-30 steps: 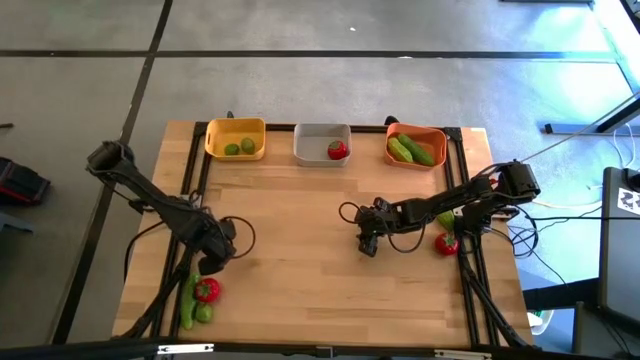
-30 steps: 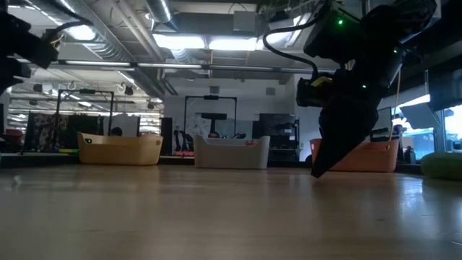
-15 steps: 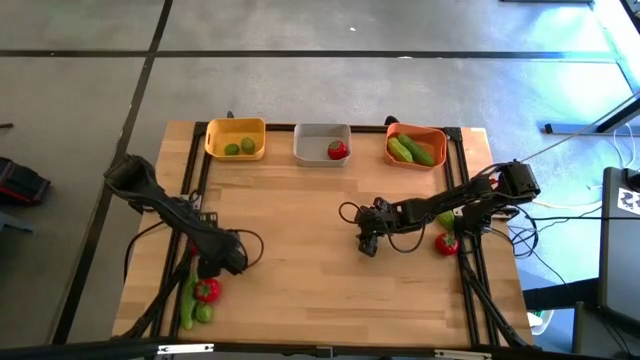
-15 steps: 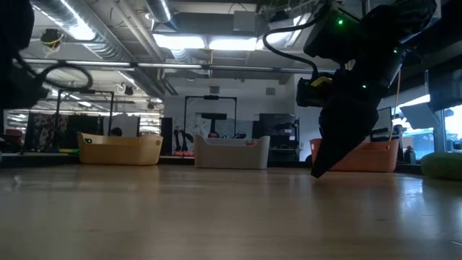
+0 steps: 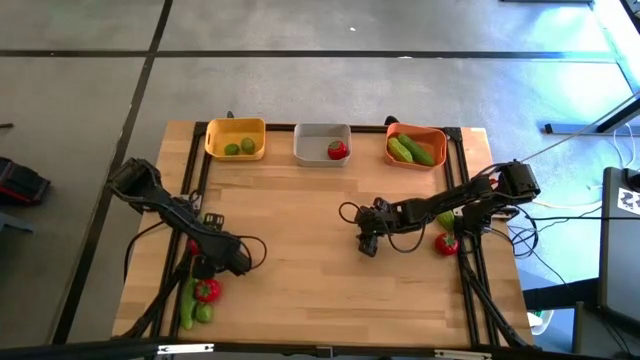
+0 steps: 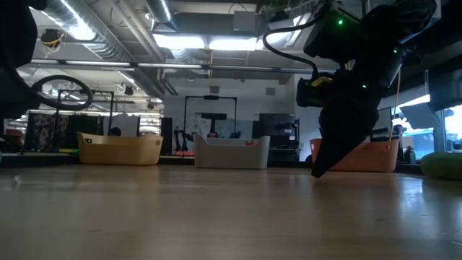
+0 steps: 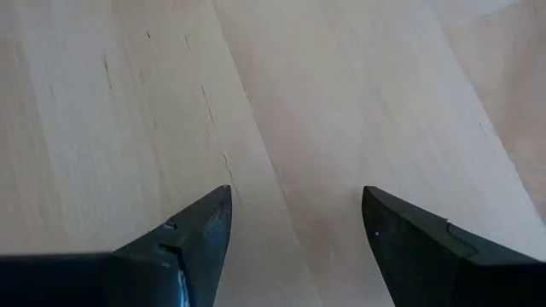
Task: Sort produce into baskets
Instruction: Put the tomatoes into the gray bin
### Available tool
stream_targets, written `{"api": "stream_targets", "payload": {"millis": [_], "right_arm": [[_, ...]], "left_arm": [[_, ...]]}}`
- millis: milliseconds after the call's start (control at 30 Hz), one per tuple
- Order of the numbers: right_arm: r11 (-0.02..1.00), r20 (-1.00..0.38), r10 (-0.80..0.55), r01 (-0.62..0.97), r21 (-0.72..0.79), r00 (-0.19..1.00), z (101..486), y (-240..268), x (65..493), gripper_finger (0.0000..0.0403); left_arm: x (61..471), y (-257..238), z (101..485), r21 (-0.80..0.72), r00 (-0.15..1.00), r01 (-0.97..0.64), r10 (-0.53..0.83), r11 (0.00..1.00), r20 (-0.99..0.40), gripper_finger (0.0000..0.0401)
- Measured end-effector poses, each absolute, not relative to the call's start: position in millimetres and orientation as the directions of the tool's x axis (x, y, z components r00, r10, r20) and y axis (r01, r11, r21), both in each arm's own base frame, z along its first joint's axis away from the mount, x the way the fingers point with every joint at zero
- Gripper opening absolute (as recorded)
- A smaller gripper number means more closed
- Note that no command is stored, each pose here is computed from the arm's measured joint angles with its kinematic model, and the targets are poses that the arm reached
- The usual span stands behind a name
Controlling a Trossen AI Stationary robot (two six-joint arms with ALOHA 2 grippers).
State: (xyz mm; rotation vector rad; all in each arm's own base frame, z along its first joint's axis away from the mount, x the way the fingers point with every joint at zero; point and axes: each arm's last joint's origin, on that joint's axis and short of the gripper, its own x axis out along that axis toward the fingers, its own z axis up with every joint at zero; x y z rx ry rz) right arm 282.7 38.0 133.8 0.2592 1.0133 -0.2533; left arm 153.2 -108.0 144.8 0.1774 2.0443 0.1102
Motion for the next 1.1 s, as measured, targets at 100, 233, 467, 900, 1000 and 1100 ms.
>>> {"api": "stream_targets", "payload": {"millis": [100, 233, 467, 900, 1000, 1100], "right_arm": [[0.942, -0.861, -0.072, 0.319, 0.108, 0.504, 134, 38, 283, 0.0252], [0.944, -0.867, -0.032, 0.301, 0.137, 0.497, 134, 40, 282, 0.0252], [0.94, -0.897, 0.117, 0.243, 0.238, 0.426, 136, 45, 275, 0.0252], [0.949, -0.911, 0.061, 0.258, 0.179, 0.407, 137, 48, 269, 0.0252], [0.952, -0.907, 0.032, 0.263, 0.154, 0.419, 137, 47, 270, 0.0252], [0.953, -0.901, 0.008, 0.269, 0.138, 0.433, 138, 46, 271, 0.0252]], "left_arm": [[153, -108, 145, 0.154, -0.453, 0.08, 0.173, 0.985, -0.874, 0.0278], [155, -109, 147, 0.154, -0.445, 0.083, 0.174, 0.985, -0.878, 0.0256], [172, -118, 162, 0.159, -0.356, 0.073, 0.174, 0.985, -0.918, 0.0261], [229, -108, 218, 0.21, -0.076, -0.065, 0.205, 0.976, -0.976, 0.0264], [244, -97, 233, 0.216, -0.007, -0.111, 0.217, 0.97, -0.976, 0.0265], [259, -82, 245, 0.224, 0.068, -0.156, 0.237, 0.962, -0.969, 0.0266]]}}
